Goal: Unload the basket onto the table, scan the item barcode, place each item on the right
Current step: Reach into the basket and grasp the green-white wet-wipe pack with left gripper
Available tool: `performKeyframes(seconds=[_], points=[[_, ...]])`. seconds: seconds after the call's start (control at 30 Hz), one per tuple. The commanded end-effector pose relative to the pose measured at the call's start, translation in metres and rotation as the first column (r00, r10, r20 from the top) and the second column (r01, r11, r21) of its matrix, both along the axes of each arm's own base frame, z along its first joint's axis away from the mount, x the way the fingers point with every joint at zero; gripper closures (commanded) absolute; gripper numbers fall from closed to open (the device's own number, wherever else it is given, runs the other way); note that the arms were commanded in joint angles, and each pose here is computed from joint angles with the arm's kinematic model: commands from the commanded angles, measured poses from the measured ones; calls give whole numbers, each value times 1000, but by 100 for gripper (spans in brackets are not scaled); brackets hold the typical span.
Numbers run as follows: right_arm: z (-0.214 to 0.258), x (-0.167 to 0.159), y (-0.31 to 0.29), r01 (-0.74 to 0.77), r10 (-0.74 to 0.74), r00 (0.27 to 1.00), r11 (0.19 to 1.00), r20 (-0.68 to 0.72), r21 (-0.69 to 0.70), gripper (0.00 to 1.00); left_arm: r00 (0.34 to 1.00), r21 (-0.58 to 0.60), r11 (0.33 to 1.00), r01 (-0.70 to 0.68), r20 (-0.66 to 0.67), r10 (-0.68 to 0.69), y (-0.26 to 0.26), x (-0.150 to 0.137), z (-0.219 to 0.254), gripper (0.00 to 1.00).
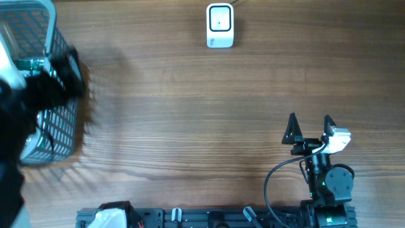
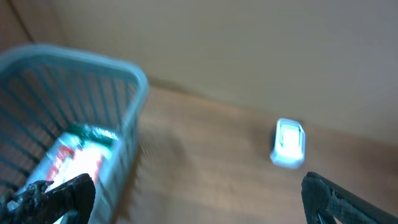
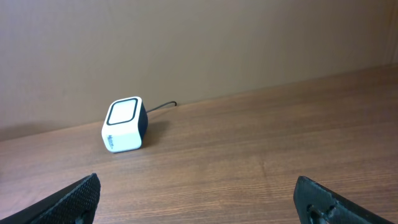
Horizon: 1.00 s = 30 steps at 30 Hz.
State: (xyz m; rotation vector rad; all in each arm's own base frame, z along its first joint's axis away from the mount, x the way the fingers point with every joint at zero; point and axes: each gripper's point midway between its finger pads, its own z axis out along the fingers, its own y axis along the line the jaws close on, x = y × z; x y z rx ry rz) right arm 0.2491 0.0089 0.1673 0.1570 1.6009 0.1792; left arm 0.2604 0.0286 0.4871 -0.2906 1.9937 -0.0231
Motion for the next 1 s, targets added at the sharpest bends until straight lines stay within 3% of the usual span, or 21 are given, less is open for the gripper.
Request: performKeyframes(seconds=[0.0, 0.13, 0.37, 0.63, 0.97], points=[[1, 0, -3, 15, -15, 1000, 1000, 5, -5, 0, 962, 90, 958, -273, 57, 269, 50, 8, 25, 0], [1, 0, -3, 15, -15, 1000, 1000, 5, -5, 0, 859, 177, 845, -504, -1, 512, 106, 10, 9, 0], [1, 0, -3, 15, -15, 1000, 1000, 5, -5, 0, 716, 225, 731, -644, -160, 679, 182, 18, -39, 0], [1, 0, -3, 14, -14, 1000, 1000, 4, -5, 0, 756, 173, 843, -509, -379, 534, 209, 35, -102, 0], [1, 0, -3, 14, -14, 1000, 1000, 5, -5, 0, 665, 72, 889, -452, -637, 389, 211, 37, -221, 0]])
